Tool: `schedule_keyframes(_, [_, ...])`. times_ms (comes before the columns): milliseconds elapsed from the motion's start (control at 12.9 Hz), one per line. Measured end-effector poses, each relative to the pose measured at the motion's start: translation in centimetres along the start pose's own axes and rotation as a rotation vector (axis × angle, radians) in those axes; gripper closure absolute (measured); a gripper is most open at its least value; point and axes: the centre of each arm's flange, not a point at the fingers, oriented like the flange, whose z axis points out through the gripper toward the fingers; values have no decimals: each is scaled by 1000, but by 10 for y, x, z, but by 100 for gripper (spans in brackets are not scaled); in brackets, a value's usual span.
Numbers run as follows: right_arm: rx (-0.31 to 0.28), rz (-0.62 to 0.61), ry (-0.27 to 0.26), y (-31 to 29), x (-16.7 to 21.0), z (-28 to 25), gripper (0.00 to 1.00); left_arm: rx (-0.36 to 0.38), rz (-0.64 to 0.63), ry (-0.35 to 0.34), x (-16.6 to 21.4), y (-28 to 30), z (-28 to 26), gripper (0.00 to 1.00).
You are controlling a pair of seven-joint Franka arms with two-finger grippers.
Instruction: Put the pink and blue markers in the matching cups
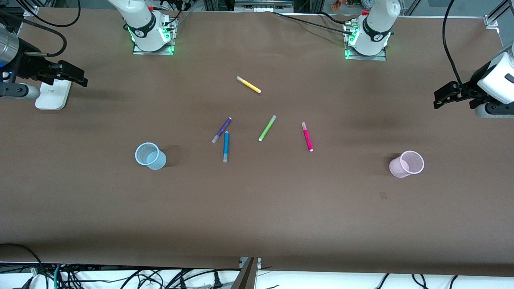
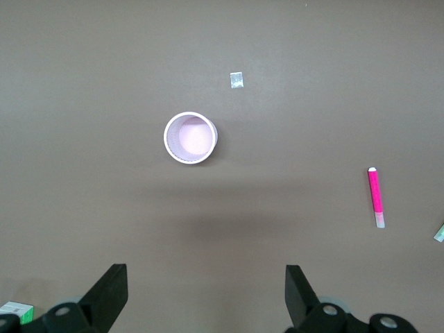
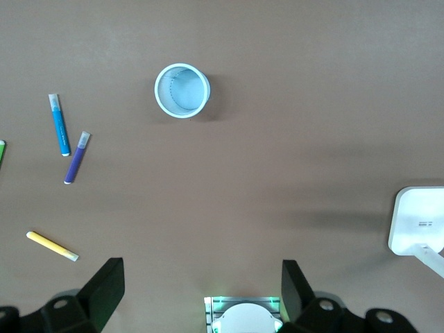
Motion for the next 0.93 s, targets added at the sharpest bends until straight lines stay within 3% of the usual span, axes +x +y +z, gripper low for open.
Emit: schedule_keyframes(929, [0,-1,-30,-1,15,18,0,0,0,0,0,0,0,0])
